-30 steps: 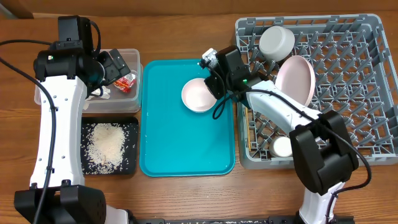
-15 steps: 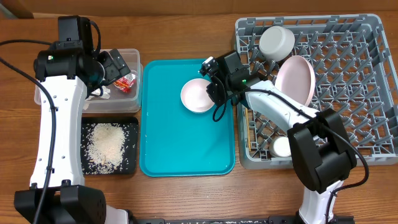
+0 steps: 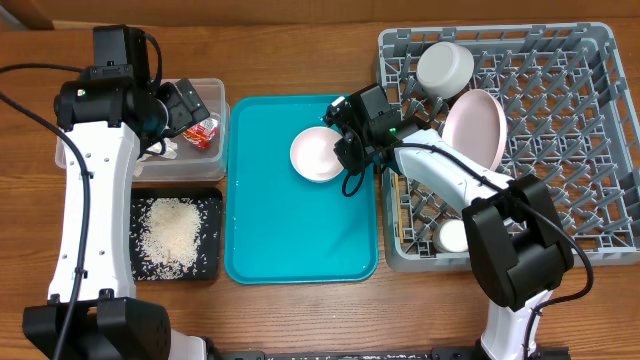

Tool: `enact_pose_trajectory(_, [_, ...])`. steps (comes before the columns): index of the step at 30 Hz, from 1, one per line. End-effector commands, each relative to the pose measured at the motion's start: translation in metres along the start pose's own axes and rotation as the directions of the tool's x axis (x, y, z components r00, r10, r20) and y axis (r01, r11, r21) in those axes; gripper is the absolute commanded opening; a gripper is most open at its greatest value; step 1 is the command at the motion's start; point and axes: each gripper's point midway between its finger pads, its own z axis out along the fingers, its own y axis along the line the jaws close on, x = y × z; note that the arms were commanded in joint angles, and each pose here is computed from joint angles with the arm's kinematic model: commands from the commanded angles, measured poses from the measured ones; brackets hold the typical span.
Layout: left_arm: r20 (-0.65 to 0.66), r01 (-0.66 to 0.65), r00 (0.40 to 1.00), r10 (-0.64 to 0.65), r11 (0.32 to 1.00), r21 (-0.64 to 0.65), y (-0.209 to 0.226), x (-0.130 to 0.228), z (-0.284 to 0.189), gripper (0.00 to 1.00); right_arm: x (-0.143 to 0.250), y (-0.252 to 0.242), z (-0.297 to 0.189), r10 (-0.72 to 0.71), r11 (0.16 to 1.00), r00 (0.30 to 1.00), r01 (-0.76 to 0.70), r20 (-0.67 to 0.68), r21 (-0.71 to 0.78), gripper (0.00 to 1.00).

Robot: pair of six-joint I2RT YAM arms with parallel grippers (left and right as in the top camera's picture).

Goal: Sort waste into correct bins and load items into the dishwasher
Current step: 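Lower the right gripper and close it on the white saucer's rim, then lift the saucer and carry it right to the rack's back area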

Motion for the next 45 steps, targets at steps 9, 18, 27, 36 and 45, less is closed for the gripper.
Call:
enact_pose_trajectory(9, [0.014,-0.028,1.0,0.028,1.0,0.0,-0.002,-0.002,-0.004,1.0,0.003,0.004,0.002,0.037,0.999,0.999,-0.037,-0.018,-0.015,0.23])
enact_pose_trajectory(18, [0.014,-0.028,1.0,0.028,1.0,0.0,-0.002,-0.002,-0.004,1.0,0.004,0.004,0.002,0.215,0.976,0.976,-0.216,-0.024,-0.012,0.17])
enact_pose_trajectory(27, [0.014,-0.028,1.0,0.028,1.0,-0.001,-0.002,-0.002,-0.004,1.0,0.012,0.006,0.002,0.251,0.968,0.966,-0.252,-0.06,-0.009,0.14])
enact_pose_trajectory(36, [0.014,-0.028,1.0,0.028,1.0,0.0,-0.002,-0.002,-0.004,1.0,0.022,0.007,0.002,0.323,0.946,0.942,-0.325,-0.092,0.001,0.15])
enact_pose_trajectory(45, [0.014,-0.028,1.0,0.028,1.0,0.0,-0.002,-0.002,-0.004,1.0,0.012,0.005,0.002,0.319,0.948,0.946,-0.319,-0.053,-0.005,0.04])
